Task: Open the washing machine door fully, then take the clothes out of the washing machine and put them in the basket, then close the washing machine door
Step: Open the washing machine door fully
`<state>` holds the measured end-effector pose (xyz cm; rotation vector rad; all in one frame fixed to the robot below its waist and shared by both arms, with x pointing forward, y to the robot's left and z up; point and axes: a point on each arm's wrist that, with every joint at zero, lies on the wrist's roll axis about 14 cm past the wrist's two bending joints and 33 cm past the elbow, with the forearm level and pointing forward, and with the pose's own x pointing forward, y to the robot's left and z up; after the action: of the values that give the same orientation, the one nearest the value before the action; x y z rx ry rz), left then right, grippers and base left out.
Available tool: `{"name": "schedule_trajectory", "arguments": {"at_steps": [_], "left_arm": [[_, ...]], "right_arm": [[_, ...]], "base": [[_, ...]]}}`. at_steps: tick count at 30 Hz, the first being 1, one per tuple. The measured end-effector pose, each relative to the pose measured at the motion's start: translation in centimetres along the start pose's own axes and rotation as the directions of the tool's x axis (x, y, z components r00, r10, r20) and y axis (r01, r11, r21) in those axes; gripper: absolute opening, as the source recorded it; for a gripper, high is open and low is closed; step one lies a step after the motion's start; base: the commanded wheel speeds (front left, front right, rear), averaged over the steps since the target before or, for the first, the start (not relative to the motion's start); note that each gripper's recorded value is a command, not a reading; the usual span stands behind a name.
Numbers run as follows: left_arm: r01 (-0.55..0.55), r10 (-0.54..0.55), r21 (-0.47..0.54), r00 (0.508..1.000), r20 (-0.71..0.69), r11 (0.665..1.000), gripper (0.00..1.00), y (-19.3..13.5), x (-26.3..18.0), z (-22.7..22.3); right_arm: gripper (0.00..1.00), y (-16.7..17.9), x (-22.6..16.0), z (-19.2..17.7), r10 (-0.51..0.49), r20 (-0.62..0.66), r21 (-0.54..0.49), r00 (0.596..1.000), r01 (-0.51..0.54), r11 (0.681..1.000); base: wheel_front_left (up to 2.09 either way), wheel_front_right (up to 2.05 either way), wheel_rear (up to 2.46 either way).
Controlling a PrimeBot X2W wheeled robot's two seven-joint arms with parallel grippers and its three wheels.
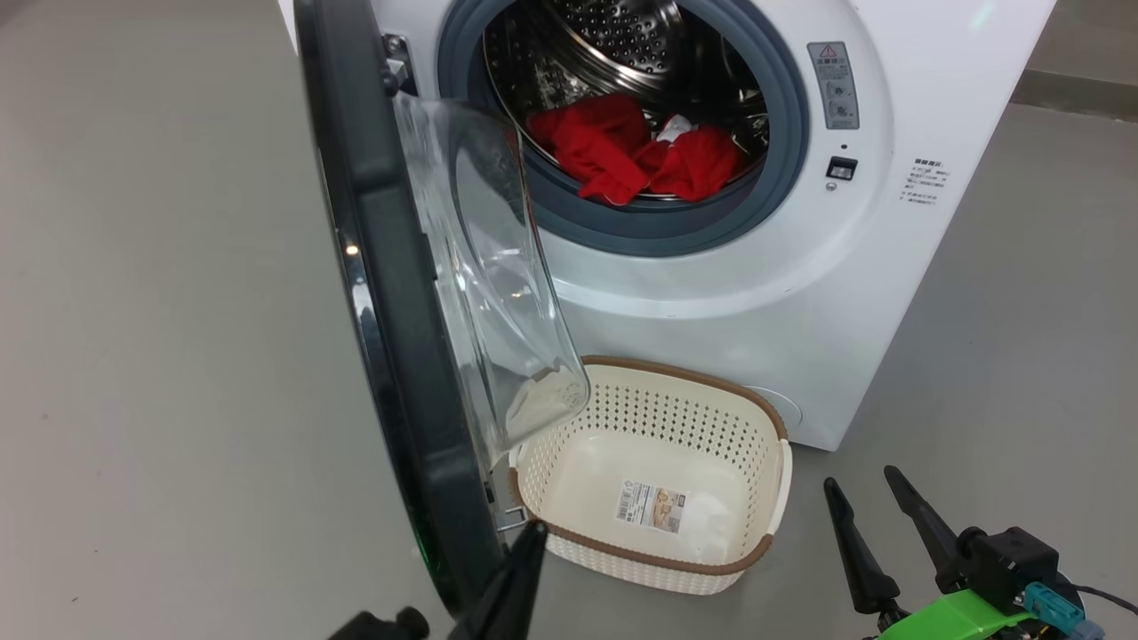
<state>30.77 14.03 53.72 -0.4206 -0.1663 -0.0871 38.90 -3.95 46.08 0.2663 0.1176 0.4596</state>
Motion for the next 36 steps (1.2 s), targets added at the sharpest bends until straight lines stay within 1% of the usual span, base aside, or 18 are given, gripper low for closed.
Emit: {"name": "schedule_trajectory", "arguments": {"at_steps": [2,6,15,19,26,36], "left_arm": [[-0.040,0.040,-0.002,0.999,-0.029,0.999,0.00,1.3,0.1,-0.8],[-0.081,0.081,0.005,0.996,-0.028,0.997,0.00,2.8,0.6,-0.7],[-0.127,0.127,0.005,0.992,-0.022,0.992,0.00,4.2,0.5,-0.5],[-0.172,0.172,0.011,0.985,0.008,0.985,0.00,5.6,0.2,0.4],[-0.312,0.308,0.046,0.948,0.077,0.949,0.00,9.9,-1.2,2.8],[-0.455,0.442,0.081,0.886,0.136,0.887,0.00,14.9,-3.5,4.9]], "right_arm": [[1.00,0.0,0.0,-0.1,0.001,-0.002,0.001,1.000,-0.001,1.000],[1.00,0.0,0.1,-0.1,0.002,-0.004,0.000,1.000,-0.002,1.000],[1.00,0.2,0.2,-0.2,0.008,-0.005,-0.006,1.000,-0.008,1.000],[1.00,0.4,0.3,0.0,0.014,-0.001,-0.008,1.000,-0.014,1.000],[1.00,0.9,0.6,0.1,0.035,0.000,-0.029,0.999,-0.035,0.999],[1.00,1.2,0.8,-0.2,0.047,-0.008,-0.031,0.999,-0.047,0.998]], "base": [[0.00,0.00,0.00],[0.00,0.00,0.00],[0.00,0.00,0.00],[0.00,0.00,0.00],[0.00,0.00,0.00],[0.00,0.00,0.00]]}}
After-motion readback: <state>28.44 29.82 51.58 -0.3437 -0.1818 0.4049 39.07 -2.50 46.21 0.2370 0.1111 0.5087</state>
